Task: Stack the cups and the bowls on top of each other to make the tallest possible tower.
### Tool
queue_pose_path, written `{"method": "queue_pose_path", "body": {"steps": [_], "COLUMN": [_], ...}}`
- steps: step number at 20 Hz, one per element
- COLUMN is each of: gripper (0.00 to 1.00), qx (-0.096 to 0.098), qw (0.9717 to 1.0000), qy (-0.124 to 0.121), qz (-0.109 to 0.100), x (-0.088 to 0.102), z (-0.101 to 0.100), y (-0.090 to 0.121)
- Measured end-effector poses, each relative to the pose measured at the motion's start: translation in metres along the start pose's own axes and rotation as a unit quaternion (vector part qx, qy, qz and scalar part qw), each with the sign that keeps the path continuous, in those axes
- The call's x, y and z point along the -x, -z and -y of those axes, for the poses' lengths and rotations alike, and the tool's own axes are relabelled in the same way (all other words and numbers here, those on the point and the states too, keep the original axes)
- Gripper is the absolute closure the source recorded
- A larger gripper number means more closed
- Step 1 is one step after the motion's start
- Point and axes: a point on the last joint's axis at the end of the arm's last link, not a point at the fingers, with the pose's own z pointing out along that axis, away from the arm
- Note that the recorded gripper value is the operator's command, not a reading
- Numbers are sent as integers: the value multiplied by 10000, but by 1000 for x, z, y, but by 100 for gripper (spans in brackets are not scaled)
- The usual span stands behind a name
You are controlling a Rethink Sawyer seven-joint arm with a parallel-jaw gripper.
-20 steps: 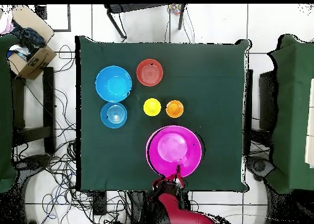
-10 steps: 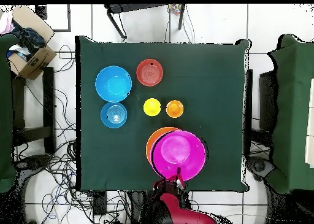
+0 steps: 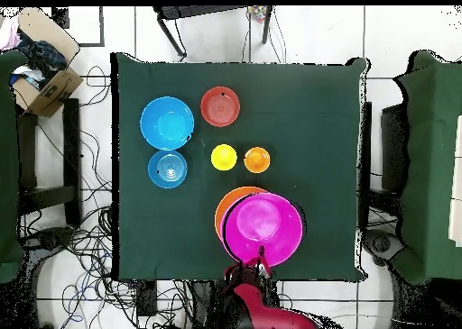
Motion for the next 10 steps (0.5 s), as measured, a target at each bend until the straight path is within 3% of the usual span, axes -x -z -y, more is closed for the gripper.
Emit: {"method": "queue_pose_path", "body": {"steps": [10], "gripper": [0], "qx": [151], "qw": [9996], "qy": [91], "qz": [-208], "x": [-1], "z": [-8], "y": [2]}}
